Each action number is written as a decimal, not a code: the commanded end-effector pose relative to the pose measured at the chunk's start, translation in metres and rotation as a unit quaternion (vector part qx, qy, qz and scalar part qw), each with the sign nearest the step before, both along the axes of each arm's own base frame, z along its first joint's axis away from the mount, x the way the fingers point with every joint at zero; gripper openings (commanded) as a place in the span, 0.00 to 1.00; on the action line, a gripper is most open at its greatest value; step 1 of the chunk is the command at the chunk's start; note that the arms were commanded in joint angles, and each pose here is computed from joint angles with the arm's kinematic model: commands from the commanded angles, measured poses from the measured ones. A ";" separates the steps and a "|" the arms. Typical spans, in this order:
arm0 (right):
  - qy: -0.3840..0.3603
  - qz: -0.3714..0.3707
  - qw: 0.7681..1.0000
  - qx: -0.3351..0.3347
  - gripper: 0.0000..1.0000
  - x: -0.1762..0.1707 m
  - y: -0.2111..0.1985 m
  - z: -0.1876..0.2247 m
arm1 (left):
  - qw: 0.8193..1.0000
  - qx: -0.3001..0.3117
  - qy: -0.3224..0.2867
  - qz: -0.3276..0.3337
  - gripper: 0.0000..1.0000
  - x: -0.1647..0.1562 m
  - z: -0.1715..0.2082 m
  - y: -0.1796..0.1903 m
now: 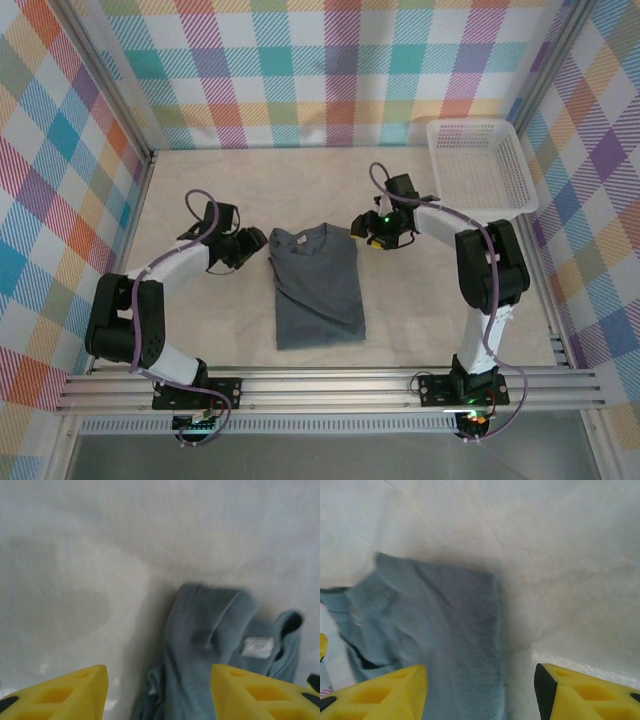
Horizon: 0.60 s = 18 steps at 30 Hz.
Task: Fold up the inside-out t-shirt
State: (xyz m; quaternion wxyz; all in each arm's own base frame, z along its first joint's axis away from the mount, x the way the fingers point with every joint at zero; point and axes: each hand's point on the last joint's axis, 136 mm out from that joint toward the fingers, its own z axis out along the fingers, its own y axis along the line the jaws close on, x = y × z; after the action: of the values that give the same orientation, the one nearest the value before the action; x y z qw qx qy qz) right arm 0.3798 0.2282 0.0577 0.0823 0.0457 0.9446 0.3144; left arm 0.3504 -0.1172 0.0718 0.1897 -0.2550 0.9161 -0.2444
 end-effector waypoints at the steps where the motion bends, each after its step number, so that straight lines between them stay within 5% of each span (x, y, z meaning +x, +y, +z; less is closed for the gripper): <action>1: -0.008 0.038 0.999 0.009 0.59 0.001 0.017 -0.013 | 0.998 -0.001 -0.006 -0.057 0.57 -0.006 -0.008 -0.024; 18: 0.030 0.075 0.995 0.050 0.45 -0.008 0.069 -0.033 | 0.993 -0.105 -0.022 -0.045 0.55 0.047 -0.029 -0.075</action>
State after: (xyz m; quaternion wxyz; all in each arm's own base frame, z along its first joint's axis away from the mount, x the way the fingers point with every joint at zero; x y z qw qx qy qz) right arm 0.3888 0.2844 0.0318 0.0619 -0.0020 0.9345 0.3505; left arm 0.3588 -0.1607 0.0296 0.1236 -0.2519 0.9174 -0.2821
